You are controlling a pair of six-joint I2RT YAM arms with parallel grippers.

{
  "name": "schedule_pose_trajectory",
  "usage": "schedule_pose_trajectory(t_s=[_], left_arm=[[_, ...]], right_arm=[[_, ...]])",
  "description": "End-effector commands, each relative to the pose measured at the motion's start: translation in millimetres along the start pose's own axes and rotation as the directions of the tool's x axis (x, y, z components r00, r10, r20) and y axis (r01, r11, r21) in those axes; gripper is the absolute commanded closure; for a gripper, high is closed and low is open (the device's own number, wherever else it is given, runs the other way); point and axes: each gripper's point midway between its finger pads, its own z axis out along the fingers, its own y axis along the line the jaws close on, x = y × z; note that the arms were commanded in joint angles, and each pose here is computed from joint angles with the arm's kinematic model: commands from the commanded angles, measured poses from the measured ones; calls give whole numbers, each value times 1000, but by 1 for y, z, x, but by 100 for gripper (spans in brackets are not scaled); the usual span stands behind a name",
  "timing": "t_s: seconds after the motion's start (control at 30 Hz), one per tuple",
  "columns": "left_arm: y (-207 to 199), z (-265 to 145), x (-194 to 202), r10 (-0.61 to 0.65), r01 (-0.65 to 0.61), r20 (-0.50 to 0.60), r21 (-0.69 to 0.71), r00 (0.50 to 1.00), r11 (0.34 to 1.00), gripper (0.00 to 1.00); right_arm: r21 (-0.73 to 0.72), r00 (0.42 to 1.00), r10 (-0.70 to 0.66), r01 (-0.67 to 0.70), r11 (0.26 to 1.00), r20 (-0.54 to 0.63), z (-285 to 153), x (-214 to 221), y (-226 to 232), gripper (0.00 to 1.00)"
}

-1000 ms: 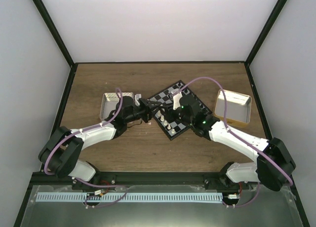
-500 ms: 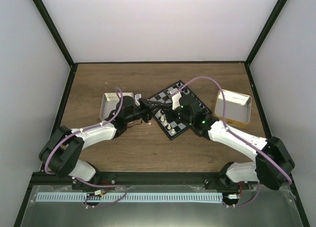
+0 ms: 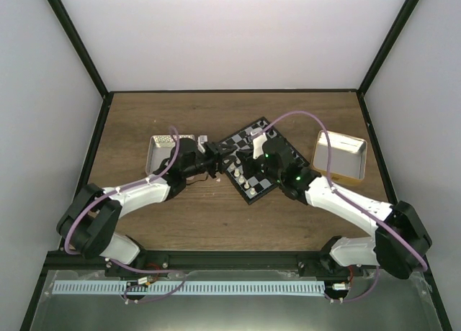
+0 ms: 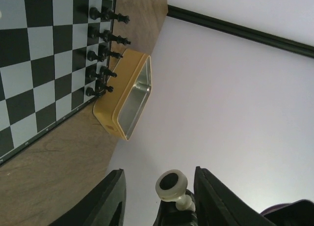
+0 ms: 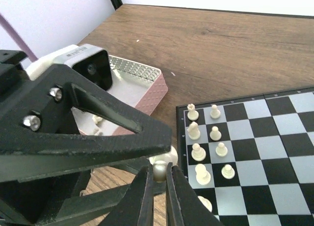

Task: Set up the chess pieces on the board
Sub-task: Place the chess piece on the chessboard.

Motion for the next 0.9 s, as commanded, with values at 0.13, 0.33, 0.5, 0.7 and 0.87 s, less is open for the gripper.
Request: schedule_pose_trajectory(t_s=[0.13, 0.33, 0.5, 0.7, 0.87], left_arm=[[-11, -23, -25, 223, -210, 149, -102, 963, 972, 42], [-11, -64, -63, 406, -344, 285, -244, 868, 907, 36], [-17, -83, -86, 541, -464, 255, -306, 801, 831, 34], [-17, -99, -114, 609, -515, 212, -368, 764, 774, 34], [-23, -110, -127, 666, -549, 200, -426, 718, 719, 34]], right_arm=[[172, 994, 93, -84, 982, -49, -17, 15, -31, 99], [258, 976, 148, -104, 961, -159, -15, 54, -49, 99], [266, 949, 179, -108, 958, -258, 11, 70, -53, 99], [265, 901, 212, -113, 957, -379, 45, 88, -55, 99], [290, 897, 222, -112, 951, -383, 57, 87, -59, 99]])
